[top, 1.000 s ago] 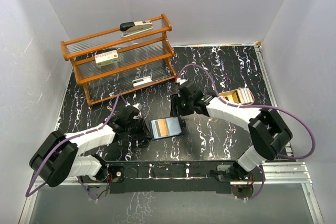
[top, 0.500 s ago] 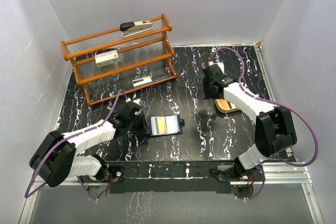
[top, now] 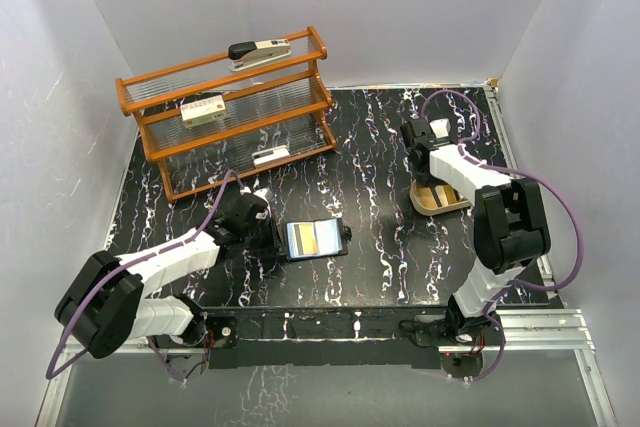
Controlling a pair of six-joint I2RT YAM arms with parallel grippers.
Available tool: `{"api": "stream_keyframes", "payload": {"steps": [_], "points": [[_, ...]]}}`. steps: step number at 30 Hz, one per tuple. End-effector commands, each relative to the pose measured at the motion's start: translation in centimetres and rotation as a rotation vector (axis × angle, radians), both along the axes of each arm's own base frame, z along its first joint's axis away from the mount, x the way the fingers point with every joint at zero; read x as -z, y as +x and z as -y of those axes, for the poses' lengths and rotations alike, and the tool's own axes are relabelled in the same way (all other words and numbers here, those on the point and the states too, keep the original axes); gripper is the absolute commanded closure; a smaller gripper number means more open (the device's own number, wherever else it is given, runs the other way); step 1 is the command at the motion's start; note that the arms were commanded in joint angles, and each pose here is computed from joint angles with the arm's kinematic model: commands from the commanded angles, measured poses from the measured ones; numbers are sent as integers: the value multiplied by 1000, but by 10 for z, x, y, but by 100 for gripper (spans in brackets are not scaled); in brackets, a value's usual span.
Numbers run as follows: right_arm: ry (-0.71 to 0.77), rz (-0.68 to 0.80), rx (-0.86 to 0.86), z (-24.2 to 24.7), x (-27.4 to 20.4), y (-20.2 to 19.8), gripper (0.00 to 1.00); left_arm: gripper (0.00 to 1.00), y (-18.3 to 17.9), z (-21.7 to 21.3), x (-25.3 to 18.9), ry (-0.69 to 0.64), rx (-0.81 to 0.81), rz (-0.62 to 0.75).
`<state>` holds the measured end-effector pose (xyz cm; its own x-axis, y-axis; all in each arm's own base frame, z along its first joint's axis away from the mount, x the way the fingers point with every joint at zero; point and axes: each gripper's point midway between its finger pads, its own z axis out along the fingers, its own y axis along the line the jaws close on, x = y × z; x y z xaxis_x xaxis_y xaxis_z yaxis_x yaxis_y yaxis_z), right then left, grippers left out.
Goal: Put the credit cards into the card holder
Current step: Pick up the credit card from the storage box.
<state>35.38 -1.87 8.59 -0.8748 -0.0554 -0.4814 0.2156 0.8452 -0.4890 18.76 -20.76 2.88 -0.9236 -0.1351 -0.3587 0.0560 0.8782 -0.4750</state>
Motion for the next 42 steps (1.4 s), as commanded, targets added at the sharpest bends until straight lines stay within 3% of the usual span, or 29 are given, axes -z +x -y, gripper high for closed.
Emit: {"api": "stream_keyframes", "payload": {"steps": [1, 20, 42], "points": [[-53, 69, 47, 20, -23, 18, 36, 100, -2, 3, -7, -32, 31, 27], [-72, -9, 88, 52, 10, 17, 40, 100, -3, 4, -5, -27, 39, 20], [-80, 43, 97, 54, -11, 22, 63, 100, -7, 1, -2, -29, 32, 11]]}}
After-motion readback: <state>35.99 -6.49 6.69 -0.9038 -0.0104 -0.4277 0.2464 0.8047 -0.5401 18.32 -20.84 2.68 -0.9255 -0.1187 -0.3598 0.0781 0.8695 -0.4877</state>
